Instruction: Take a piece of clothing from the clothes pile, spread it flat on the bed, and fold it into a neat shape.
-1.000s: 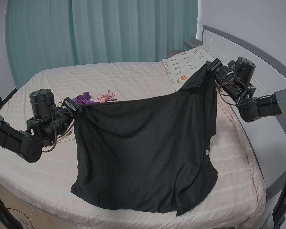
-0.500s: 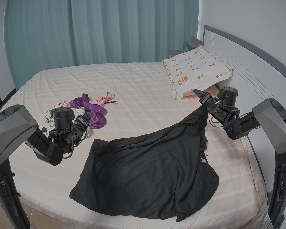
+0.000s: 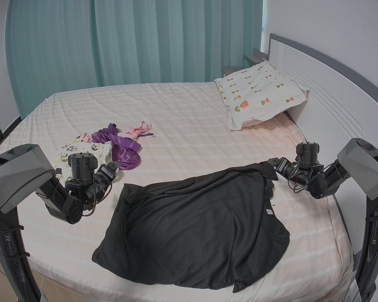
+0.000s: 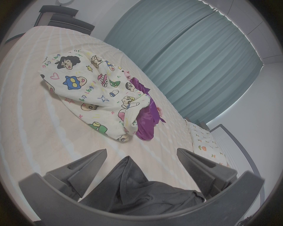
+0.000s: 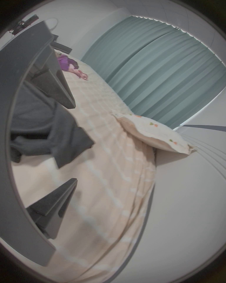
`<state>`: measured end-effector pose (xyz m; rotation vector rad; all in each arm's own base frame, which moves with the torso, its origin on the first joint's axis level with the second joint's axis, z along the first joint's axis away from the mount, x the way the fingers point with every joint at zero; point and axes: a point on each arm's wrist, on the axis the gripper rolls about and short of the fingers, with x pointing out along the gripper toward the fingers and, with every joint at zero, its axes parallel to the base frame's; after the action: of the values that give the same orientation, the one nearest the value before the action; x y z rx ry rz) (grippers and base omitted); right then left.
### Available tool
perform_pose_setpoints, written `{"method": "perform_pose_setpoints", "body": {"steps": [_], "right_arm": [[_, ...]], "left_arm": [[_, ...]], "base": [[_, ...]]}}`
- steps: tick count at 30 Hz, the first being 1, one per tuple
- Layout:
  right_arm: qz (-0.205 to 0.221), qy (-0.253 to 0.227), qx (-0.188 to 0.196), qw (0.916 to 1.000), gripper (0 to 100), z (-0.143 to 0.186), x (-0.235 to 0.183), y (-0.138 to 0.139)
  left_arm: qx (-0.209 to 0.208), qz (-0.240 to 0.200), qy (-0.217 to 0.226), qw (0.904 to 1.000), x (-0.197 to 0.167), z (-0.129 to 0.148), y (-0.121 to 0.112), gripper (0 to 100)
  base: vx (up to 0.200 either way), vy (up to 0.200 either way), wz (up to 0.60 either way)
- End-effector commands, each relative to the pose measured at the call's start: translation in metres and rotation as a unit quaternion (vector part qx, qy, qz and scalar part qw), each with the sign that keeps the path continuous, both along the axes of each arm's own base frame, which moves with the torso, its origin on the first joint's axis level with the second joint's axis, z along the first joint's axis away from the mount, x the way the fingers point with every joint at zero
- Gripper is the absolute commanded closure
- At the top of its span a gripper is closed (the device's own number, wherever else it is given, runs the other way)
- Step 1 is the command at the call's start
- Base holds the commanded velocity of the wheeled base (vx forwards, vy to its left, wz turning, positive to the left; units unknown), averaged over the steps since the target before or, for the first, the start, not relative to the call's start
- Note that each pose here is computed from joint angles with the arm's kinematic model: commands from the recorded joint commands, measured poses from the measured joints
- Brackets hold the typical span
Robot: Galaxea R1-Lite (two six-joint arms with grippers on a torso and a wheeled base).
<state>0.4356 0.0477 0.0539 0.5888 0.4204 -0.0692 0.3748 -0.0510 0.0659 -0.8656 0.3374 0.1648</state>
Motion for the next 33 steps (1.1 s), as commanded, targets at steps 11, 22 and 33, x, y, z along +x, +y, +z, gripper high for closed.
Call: {"method": "perform_pose_setpoints", "body": {"steps": [11, 22, 33], "right_arm": [[0.034, 0.062, 0.028, 0.9971, 0, 0.024, -0.100, 0.003], [0.037, 0.120, 0.107, 0.9863, 0, 0.011, -0.154, 0.021], [0.046, 0.097, 0.114, 0.9877, 0, -0.005, -0.159, 0.020]], "left_arm": [[-0.025, -0.053, 0.009, 0.9983, -0.069, 0.011, 0.000, 0], [-0.095, -0.079, 0.030, 0.9919, -0.120, 0.002, -0.011, 0], [-0.103, -0.083, 0.033, 0.9906, -0.122, 0.001, -0.014, 0]], "base": [[0.000, 0.000, 0.00], [-0.055, 0.000, 0.00], [-0.055, 0.000, 0.00]]}}
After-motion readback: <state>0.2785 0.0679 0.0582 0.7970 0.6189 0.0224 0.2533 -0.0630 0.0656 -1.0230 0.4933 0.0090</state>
